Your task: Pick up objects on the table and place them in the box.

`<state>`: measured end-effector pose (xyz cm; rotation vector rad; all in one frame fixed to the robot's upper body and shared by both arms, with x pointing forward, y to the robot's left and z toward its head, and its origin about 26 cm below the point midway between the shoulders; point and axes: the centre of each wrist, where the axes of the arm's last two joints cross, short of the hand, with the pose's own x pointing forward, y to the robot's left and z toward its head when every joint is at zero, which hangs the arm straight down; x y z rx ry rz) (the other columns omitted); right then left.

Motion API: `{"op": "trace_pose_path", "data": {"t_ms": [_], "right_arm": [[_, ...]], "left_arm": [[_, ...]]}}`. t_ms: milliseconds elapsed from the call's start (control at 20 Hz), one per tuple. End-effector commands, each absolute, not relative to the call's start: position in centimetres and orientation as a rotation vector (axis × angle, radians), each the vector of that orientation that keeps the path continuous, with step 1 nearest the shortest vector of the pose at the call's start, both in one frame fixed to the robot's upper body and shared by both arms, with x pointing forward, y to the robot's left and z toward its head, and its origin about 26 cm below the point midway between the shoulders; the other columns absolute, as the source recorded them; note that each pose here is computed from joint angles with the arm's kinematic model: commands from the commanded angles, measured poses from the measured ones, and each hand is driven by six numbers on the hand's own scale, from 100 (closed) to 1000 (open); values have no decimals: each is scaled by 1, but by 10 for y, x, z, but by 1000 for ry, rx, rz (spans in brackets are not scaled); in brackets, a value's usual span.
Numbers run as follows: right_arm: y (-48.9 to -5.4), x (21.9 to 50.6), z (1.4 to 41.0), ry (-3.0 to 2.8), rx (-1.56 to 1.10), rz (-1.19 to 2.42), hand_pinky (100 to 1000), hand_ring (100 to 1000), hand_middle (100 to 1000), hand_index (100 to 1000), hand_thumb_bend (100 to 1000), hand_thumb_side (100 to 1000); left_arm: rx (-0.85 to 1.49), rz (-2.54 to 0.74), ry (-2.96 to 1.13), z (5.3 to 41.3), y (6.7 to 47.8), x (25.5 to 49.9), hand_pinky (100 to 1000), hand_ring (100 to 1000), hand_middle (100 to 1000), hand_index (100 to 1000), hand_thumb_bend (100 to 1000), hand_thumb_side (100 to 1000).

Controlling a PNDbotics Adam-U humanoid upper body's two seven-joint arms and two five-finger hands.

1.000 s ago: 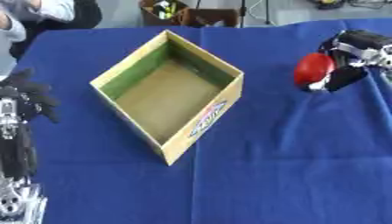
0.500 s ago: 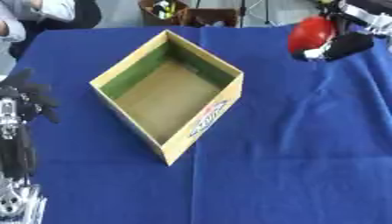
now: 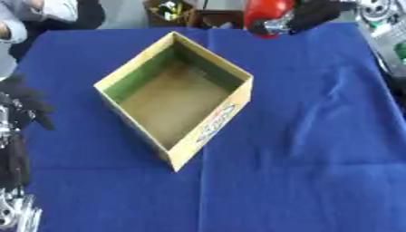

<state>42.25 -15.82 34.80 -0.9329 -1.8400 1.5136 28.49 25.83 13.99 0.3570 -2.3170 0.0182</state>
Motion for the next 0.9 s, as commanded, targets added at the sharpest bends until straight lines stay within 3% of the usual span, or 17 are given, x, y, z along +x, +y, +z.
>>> {"op": "trace_pose_path", "data": {"t_ms": [50,650,900], "right_arm": [[-136,420,356,-1889,-919,1548,554,468,269,470,614,644],[-80,440,319,-1822,-833,1680,562,470,263,465,603,585],[-65,446,294,-1763,-801,1725,559,472,265,462,558,549]], "left_arm": [[340,4,-2350,148,257,284,295,463,524,773,100,908],[309,-2,-2367,152,253,286,295,464,524,774,100,907],[303,-1,-2368,152,252,287,295,465,525,774,100,907]]}}
